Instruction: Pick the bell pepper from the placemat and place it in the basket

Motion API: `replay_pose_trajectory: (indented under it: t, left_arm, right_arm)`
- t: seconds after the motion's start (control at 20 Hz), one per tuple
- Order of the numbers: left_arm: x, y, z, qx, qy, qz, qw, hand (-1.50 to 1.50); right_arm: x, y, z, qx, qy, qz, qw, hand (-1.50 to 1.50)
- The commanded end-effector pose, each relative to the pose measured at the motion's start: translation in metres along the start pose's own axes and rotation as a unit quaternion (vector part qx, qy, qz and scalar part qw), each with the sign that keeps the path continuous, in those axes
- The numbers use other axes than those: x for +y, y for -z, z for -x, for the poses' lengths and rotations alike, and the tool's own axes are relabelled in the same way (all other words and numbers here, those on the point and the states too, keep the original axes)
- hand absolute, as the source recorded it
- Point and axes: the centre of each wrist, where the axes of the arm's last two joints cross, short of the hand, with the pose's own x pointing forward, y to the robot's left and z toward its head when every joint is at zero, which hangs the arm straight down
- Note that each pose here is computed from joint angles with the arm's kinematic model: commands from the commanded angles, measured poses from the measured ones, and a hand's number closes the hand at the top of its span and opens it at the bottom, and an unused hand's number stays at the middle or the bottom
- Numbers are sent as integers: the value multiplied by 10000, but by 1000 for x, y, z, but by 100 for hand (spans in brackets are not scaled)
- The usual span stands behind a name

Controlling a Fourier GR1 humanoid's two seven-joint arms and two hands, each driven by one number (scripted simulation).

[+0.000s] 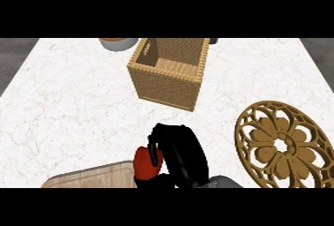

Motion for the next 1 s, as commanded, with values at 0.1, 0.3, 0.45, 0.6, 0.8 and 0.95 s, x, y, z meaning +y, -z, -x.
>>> replay_pose_trajectory:
  t: [0.1,0.3,0.45,0.6,0.8,0.95]
  left_arm:
    - [24,43,-91,-2536,17,-702,9647,0]
    - [24,43,-94,-2615,-25,-741,9624,0]
    - [24,43,-93,-2592,-15,-738,9630,0]
    - [25,41,-91,-2590,-52,-824,9623,0]
    - [25,38,-90,-2616,8,-835,9616,0]
    - [29,39,-93,-2655,-13,-824,9606,0]
  right_arm:
    - [-10,-2,-42,-445,709,897,9924,150]
    - [-13,-1,-50,-337,807,1166,9893,150]
    - [-15,2,-55,-258,733,1352,9878,150]
    - [-20,11,-59,-141,483,1581,9861,150]
    - [-28,21,-66,-20,417,1906,9808,150]
    - [-32,30,-67,124,381,2077,9774,150]
